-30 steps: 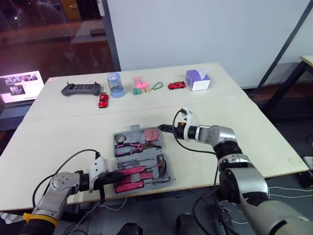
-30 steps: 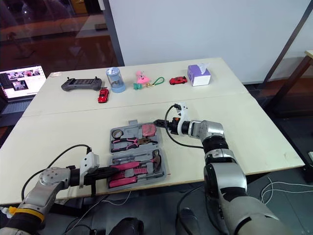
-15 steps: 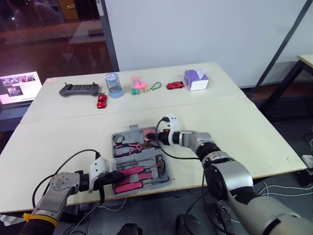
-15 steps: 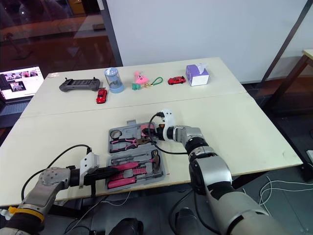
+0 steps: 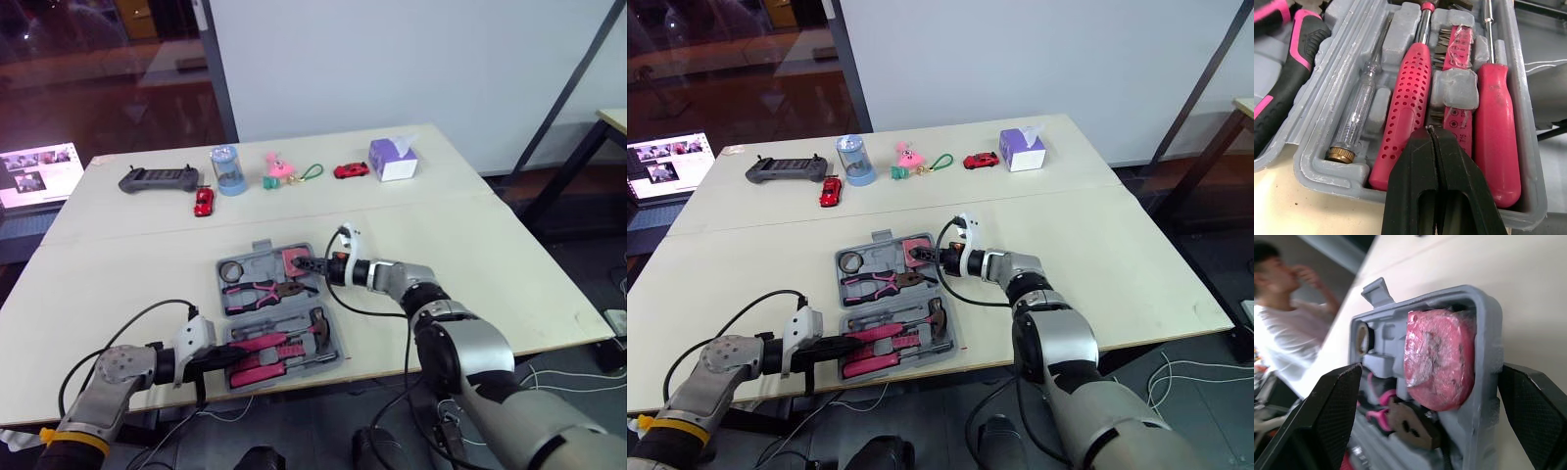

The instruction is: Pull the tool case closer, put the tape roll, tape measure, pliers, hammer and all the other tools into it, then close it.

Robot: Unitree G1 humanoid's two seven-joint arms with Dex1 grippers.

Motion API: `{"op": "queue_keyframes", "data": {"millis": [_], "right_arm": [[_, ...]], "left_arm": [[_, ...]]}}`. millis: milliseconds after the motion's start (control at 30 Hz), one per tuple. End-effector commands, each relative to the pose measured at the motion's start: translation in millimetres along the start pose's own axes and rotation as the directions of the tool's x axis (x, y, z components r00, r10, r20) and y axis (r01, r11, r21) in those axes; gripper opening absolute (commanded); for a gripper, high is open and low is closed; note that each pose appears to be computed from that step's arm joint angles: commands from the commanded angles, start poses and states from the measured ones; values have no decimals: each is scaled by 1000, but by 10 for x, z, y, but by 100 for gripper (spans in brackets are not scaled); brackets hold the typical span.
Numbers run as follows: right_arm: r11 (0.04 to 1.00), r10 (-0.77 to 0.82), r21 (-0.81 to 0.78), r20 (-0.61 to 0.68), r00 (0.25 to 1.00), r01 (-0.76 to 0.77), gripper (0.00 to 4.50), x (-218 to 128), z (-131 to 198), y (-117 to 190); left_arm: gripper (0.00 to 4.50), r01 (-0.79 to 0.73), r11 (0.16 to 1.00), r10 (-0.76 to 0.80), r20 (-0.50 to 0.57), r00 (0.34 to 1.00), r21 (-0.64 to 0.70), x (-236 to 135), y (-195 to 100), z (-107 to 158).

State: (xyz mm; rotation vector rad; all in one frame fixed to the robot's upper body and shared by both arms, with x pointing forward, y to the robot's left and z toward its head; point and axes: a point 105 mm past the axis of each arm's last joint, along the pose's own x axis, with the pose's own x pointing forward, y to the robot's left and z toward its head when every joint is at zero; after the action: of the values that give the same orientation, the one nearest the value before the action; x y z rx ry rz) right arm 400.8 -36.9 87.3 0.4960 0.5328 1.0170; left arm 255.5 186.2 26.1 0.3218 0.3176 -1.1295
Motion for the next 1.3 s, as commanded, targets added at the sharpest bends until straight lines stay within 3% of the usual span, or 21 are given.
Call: {"op": "queue_keyframes", "data": {"millis": [33, 600, 733, 900, 1000, 1167, 1300], "right_arm": [[993, 87, -84, -4, 996, -88, 446, 22, 176, 181], [966, 159, -185, -116, 980, -178, 446, -169, 138, 306], [960, 169, -201, -130, 977, -193, 446, -189, 144, 353], [946, 177, -247, -157, 972, -212, 446, -254, 157, 426], [918, 207, -298, -201, 957, -261, 446, -370, 138, 567], [833, 279, -380, -339, 899, -401, 446, -875, -105, 1085], [801, 323, -404, -328, 888, -441, 446, -1186, -74, 1458]], "left_arm": [[0, -22, 1000, 22, 8, 1000, 16, -73, 51, 60], [0, 22, 999, -18, 71, 997, -45, -367, 96, 424], [0, 8, 991, 6, 107, 994, -132, -607, 122, 589], [0, -60, 964, 76, 53, 996, -257, -999, 177, 483], [0, -123, 955, 131, 9, 991, -268, -1166, 210, 369], [0, -143, 952, 157, 29, 987, -269, -1218, 193, 418], [0, -136, 953, 149, 28, 988, -272, -1258, 170, 443]]}}
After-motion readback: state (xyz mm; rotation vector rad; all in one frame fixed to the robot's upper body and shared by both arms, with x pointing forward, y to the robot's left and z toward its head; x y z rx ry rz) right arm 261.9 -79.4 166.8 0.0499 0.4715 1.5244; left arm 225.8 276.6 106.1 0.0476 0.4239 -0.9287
